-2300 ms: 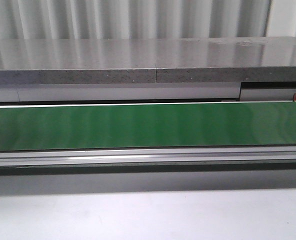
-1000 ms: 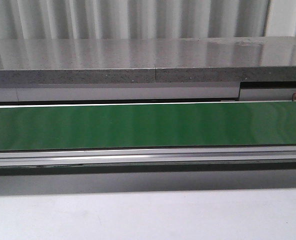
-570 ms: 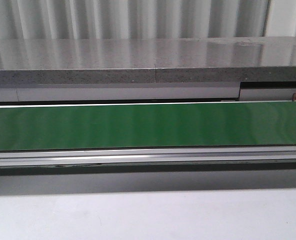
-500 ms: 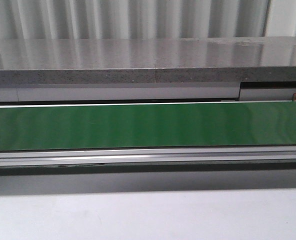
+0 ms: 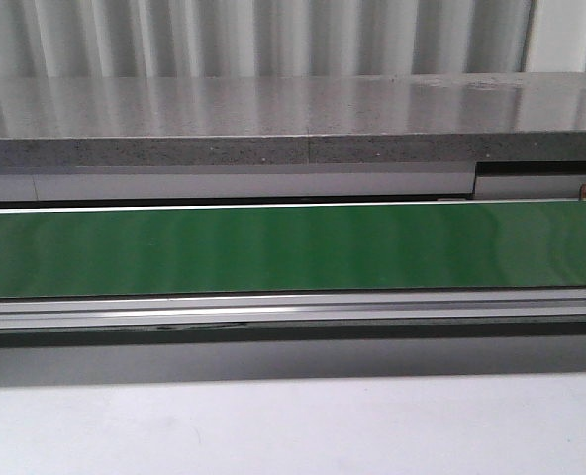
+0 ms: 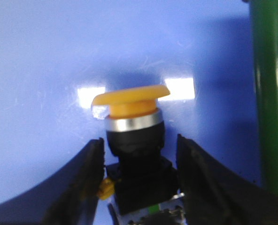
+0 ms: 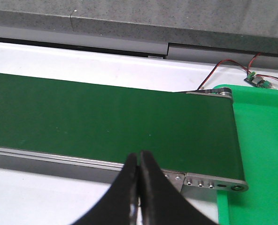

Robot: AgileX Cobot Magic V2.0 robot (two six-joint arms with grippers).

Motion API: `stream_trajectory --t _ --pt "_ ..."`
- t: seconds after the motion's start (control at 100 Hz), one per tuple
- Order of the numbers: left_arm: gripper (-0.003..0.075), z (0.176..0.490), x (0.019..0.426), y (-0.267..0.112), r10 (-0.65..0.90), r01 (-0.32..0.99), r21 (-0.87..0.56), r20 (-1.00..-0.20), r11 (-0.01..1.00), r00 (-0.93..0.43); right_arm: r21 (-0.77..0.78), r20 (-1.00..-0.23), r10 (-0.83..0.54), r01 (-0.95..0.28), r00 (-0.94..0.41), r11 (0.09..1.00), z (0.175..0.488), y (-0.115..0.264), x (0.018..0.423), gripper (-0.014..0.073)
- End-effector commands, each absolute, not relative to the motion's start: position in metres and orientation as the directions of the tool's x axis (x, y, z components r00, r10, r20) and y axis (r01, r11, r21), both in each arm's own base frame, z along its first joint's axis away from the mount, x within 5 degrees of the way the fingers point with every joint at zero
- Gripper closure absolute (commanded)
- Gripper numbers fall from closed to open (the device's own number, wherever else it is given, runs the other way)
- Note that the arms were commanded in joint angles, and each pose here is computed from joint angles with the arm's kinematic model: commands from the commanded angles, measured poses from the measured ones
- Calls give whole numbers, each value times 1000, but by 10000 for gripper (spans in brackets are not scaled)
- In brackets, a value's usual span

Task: Move button from right to left
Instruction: 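Carry the button with the left gripper over the blue bin and lower it, then open the left gripper to drop the button into the blue bin and rise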

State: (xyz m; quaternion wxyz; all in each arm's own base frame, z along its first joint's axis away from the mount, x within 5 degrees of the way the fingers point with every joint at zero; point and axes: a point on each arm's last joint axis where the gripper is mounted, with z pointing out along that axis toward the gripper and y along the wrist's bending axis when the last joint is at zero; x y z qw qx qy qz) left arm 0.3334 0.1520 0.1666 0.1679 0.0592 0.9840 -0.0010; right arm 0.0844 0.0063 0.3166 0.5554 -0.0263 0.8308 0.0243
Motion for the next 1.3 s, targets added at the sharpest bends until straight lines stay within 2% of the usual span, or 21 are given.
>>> stream_trajectory --t 0.0,0.05,0.3,0.46,0.68,0.9,1.07,1.29 --pt "298 191 338 154 108 96 50 -410 994 -906 4 -952 -14 -58 -304 998 329 5 86 663" --pt "265 191 338 154 108 96 50 -410 994 -906 4 -952 -14 -58 -304 998 329 5 86 663" --pt "265 191 339 154 108 95 51 -411 994 -905 4 -952 -14 -58 -304 998 329 5 86 663" --pt "271 206 338 154 116 84 90 -458 992 -882 4 -952 -14 -58 -304 998 329 5 86 663" --pt "273 262 328 146 104 26 135 -610 991 -785 4 -952 -14 -58 -304 998 329 5 86 663" --pt "281 334 305 107 147 39 159 -762 987 -631 4 -952 -14 -58 -304 998 329 5 86 663" --pt "281 377 273 65 189 113 152 -833 982 -519 4 -952 -14 -58 -304 998 329 5 86 663" --pt "281 399 216 26 230 176 172 -887 969 -400 4 -952 -14 -58 -304 998 329 5 86 663"
